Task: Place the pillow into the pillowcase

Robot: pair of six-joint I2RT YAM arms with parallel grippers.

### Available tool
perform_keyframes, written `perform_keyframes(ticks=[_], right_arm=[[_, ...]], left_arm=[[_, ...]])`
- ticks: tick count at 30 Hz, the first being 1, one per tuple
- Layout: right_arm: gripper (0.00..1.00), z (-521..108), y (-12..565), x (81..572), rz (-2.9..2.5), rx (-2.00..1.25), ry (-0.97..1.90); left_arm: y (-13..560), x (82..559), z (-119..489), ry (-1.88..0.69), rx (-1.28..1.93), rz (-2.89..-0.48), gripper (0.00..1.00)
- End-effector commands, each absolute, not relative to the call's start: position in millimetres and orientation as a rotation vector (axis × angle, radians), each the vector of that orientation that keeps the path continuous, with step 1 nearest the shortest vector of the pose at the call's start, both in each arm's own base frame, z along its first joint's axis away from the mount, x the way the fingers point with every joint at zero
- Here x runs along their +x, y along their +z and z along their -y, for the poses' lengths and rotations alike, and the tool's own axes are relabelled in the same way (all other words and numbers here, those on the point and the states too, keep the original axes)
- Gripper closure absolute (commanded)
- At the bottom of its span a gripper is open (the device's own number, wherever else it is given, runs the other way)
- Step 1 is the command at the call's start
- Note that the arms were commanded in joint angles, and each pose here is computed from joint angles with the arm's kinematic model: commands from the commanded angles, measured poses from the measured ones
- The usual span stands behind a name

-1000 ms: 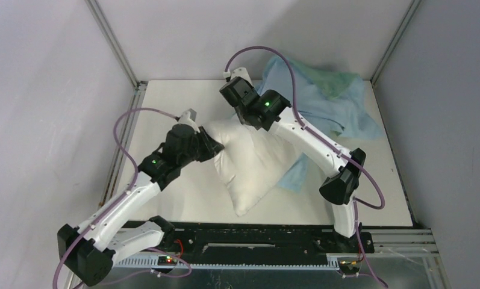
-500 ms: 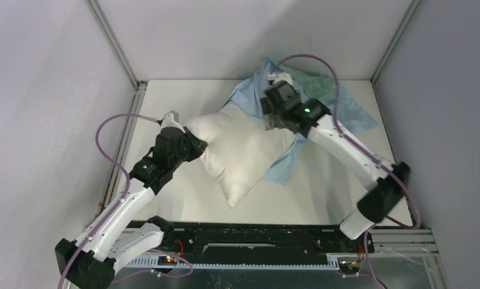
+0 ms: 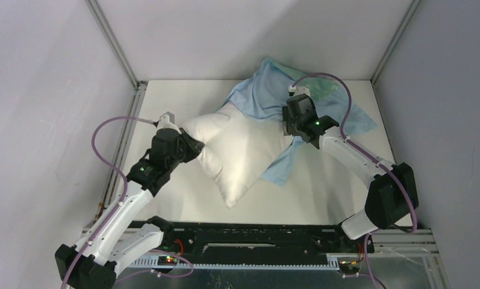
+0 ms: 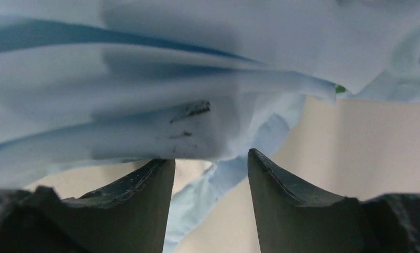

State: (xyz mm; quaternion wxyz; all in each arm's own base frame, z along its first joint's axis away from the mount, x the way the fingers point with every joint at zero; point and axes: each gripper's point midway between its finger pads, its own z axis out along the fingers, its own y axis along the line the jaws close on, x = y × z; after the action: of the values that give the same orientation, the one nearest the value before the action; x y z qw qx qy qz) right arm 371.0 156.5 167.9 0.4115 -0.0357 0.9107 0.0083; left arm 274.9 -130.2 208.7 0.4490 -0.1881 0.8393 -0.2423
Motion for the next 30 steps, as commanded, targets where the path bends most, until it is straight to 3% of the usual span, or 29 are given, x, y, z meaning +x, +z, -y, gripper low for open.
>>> perform_keyframes(ticks=[1,6,9,10,15,17,25,26,30], right_arm=[[0.45,-160,179,406,-2.177,-0.054,0.034],[0.61,-142,162,425,-2.186,-0.003,-0.057],[0.95,-141,178,425,-2.195,0.018,-0.105],[1.0,-147,192,417,-2.188,0.018,-0.127],[1.0,-257,294,324,-2.092,-0.184,0.213],[1.0,-296,310,298,-2.068,-0.277,0.332],[1.0,-291,292,345,-2.173,-0.271,0.385],[1.0,-291,287,350,-2.193,-0.267,0.39],[1.0,-280,268,370,-2.257,-0.23,0.408]], left_arm=[[230,283,127,-0.607,-0.466,-2.01,1.0],[232,285,125,-0.594,-0.467,-2.01,1.0],[233,287,126,-0.594,-0.468,-2.01,1.0],[232,288,127,-0.594,-0.467,-2.011,1.0],[224,299,145,-0.66,-0.467,-2.026,1.0],[228,302,161,-0.701,-0.443,-2.028,1.0],[261,278,209,-0.776,-0.302,-2.018,1.0],[260,275,209,-0.776,-0.29,-2.027,0.97],[268,260,204,-0.755,-0.193,-2.051,0.66]])
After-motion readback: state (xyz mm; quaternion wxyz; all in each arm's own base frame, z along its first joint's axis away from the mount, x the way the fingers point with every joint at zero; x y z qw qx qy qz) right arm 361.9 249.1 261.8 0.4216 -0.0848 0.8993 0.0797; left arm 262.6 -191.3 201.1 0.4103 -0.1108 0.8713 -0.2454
